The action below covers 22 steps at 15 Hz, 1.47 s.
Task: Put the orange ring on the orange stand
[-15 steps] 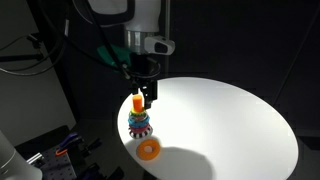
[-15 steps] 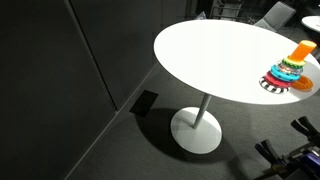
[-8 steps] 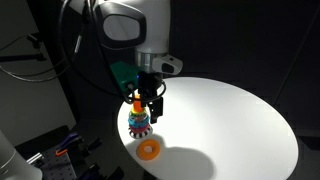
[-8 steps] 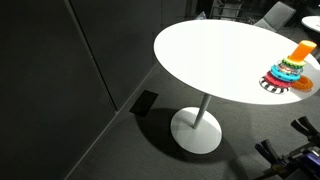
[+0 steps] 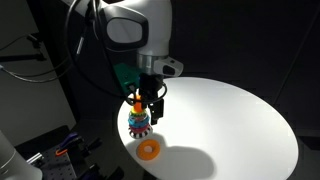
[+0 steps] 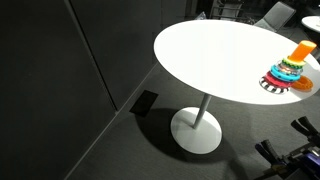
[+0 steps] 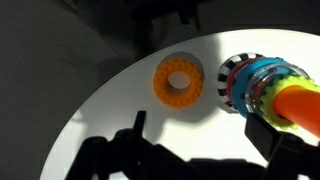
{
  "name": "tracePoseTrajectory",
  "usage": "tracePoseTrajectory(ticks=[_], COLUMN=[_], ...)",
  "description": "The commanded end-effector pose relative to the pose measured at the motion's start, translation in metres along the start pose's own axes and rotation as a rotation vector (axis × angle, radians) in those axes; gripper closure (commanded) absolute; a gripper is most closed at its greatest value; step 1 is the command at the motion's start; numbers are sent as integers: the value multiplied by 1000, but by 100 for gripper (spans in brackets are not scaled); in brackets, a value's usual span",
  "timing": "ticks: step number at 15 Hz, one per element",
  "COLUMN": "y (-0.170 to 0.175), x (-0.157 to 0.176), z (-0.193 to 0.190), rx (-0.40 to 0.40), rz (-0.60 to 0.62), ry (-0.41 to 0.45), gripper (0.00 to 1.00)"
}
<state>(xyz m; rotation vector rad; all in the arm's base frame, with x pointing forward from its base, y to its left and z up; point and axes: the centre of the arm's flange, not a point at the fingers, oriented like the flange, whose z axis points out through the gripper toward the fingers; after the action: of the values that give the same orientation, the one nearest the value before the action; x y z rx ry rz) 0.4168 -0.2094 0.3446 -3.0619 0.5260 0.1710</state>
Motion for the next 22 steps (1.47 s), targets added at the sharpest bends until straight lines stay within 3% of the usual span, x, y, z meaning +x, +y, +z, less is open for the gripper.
tracePoseTrajectory(ticks=[1,22], y=[3,44], x=[2,-1], z=[10,130], rx=[-13,-59], rz=[14,152], ry=[-4,-15], gripper=[0,0])
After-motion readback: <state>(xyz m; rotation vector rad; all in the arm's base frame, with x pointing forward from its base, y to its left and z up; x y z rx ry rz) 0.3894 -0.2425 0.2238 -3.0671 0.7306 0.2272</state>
